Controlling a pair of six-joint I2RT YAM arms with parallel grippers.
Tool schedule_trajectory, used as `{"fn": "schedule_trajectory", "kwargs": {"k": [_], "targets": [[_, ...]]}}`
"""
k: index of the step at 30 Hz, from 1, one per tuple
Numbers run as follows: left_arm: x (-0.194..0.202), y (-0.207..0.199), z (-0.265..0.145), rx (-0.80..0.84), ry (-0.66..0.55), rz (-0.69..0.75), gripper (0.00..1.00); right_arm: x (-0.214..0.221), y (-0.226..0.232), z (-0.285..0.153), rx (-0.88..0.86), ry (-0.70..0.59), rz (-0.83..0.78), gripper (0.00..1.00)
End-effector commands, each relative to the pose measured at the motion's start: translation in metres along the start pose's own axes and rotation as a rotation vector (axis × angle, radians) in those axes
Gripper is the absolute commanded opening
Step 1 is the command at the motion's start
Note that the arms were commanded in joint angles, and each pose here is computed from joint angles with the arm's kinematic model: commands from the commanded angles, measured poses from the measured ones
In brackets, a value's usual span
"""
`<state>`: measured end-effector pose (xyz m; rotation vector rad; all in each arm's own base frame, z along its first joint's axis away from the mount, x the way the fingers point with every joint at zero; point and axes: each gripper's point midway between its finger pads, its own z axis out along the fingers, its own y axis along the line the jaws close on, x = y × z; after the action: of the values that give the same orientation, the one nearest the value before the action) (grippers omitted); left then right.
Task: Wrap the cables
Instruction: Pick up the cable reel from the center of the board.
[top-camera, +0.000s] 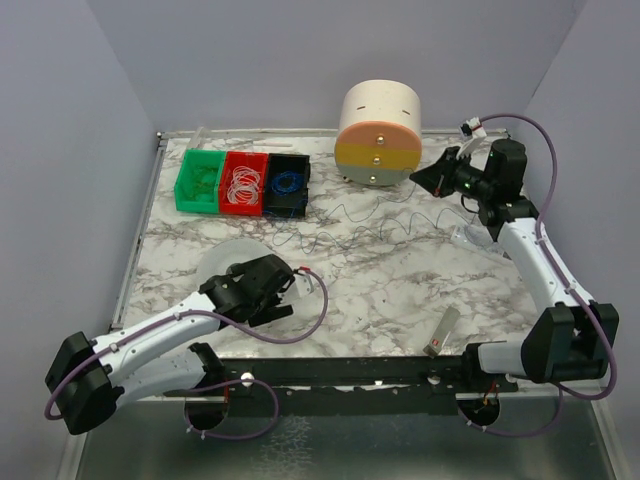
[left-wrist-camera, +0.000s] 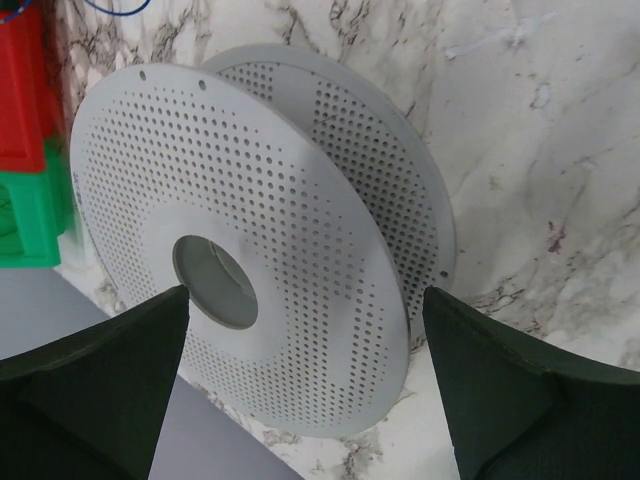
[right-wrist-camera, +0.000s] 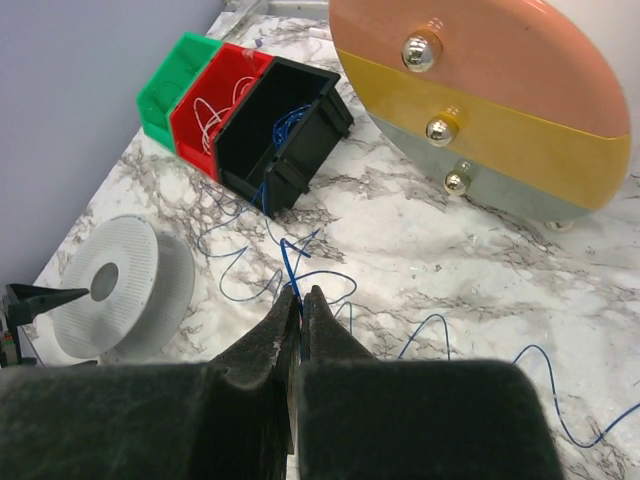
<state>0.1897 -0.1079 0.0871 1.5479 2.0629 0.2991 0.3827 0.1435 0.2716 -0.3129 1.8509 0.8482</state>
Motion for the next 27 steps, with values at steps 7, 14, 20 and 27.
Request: {"fn": "schedule_trajectory", "kwargs": {"k": [7,14,20,27], "targets": [[0.020,0.018,0.006,-0.202,0.051,-0.012,0.99,-0.008,-0.014,-0.002,0.035,-0.015,-0.010,0.01],[0.025,0.018,0.007,-0.238,0.032,-0.022,0.99,-0.009,-0.017,-0.004,0.042,-0.020,-0.005,0.01],[0.035,0.019,0.010,-0.285,0.025,-0.002,0.95,-0.010,-0.019,-0.006,0.046,-0.024,0.001,0.01],[0.041,0.020,0.013,-0.335,0.023,0.031,0.73,-0.010,-0.021,-0.008,0.049,-0.030,0.009,0.01]]}}
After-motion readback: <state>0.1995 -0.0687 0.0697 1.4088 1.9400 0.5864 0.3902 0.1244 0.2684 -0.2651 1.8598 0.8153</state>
